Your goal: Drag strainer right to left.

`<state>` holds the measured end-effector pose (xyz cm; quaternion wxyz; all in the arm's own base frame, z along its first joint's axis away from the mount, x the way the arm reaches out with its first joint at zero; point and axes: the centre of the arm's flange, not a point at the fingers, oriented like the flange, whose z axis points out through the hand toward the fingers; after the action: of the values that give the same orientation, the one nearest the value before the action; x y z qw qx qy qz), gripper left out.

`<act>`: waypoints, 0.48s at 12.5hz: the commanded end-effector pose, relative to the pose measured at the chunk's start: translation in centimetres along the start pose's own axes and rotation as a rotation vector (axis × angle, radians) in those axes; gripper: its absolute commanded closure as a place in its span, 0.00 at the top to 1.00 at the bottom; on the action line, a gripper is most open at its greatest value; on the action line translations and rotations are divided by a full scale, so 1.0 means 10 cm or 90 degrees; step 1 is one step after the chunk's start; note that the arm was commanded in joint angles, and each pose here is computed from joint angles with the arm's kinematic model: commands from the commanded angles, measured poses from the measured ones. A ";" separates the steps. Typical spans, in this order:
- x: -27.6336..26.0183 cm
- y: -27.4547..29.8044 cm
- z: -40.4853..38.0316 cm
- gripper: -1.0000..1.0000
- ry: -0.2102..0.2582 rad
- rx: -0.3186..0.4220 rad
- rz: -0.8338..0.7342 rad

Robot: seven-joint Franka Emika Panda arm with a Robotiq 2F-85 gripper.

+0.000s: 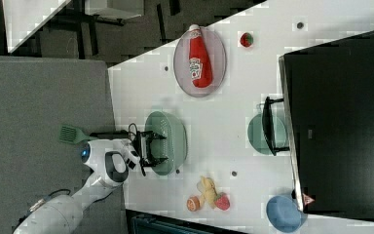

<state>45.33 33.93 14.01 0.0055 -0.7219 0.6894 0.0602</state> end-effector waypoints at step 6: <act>-0.58 -0.11 -0.04 1.00 -0.037 0.018 0.020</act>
<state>45.46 39.67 13.64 0.0231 -0.7237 0.6850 0.0811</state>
